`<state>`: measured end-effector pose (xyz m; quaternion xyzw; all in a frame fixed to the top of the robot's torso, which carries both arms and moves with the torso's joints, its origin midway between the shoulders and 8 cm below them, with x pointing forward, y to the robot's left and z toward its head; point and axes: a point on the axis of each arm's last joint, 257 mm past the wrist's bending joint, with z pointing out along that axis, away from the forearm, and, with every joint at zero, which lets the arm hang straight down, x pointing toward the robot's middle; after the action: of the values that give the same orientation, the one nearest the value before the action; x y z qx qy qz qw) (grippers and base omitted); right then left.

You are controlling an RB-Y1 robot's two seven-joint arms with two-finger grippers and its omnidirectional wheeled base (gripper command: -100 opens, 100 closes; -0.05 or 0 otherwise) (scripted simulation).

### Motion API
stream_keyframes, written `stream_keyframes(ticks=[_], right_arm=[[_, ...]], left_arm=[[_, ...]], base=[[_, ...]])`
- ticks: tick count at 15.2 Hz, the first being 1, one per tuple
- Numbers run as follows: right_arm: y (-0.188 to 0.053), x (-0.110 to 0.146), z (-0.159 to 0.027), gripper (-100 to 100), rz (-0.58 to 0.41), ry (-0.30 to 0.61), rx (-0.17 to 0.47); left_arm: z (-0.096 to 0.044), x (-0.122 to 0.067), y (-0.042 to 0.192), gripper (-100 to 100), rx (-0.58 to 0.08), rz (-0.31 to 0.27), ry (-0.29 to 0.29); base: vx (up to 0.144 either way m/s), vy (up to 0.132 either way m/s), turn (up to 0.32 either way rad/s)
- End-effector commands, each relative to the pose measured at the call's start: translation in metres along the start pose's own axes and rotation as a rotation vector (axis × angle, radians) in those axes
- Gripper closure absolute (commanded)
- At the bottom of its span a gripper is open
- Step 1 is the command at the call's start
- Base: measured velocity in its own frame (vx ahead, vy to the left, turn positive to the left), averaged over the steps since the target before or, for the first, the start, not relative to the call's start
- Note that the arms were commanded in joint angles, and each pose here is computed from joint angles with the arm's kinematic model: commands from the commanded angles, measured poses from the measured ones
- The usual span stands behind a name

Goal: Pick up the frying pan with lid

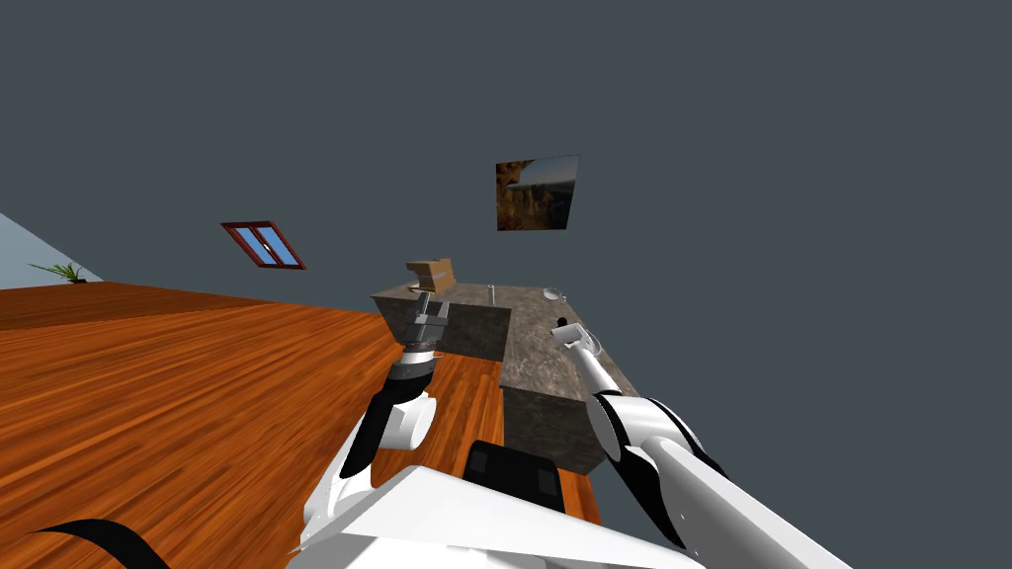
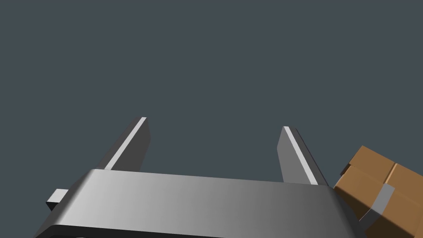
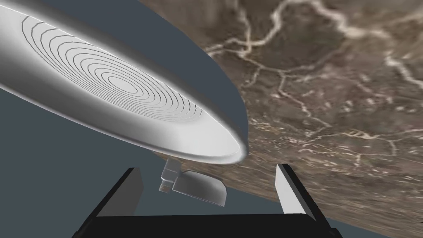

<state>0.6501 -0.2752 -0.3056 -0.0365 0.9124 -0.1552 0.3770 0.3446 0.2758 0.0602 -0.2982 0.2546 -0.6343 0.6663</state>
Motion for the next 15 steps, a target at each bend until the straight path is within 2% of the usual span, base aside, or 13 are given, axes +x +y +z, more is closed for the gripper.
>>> stream_keyframes(ticks=[1, 3, 4, 8, 10, 12, 15], right_arm=[[0.003, -0.002, -0.003, -100, -0.063, 0.045, 0.006], [0.004, 0.007, -0.001, -100, -0.068, 0.063, 0.004], [0.006, 0.007, -0.003, -100, -0.115, 0.098, 0.007], [0.01, 0.01, -0.01, -100, -0.202, 0.166, 0.008], [0.011, 0.016, -0.008, -100, -0.205, 0.178, 0.006], [0.015, 0.021, -0.015, -100, -0.278, 0.238, 0.003], [0.016, 0.023, -0.018, -100, -0.307, 0.261, 0.001]], left_arm=[[0.0, 0.0, 0.0, 0, 0.0, 0.0, 0.0], [0.0, 0.0, 0.0, 0, 0.0, 0.0, 0.0], [0.0, 0.0, 0.0, 0, 0.0, 0.0, 0.0], [0.0, 0.0, 0.0, 0, 0.0, 0.0, 0.0], [0.0, 0.0, 0.0, 0, 0.0, 0.0, 0.0], [0.0, 0.0, 0.0, 0, 0.0, 0.0, 0.0], [0.0, 0.0, 0.0, 0, 0.0, 0.0, 0.0]], base=[[0.004, 0.012, -0.023], [0.004, 0.01, -0.012], [0.003, 0.009, -0.019], [0.004, 0.012, -0.021], [0.005, 0.01, -0.011], [0.003, 0.008, -0.021], [-0.001, 0.007, -0.019]])
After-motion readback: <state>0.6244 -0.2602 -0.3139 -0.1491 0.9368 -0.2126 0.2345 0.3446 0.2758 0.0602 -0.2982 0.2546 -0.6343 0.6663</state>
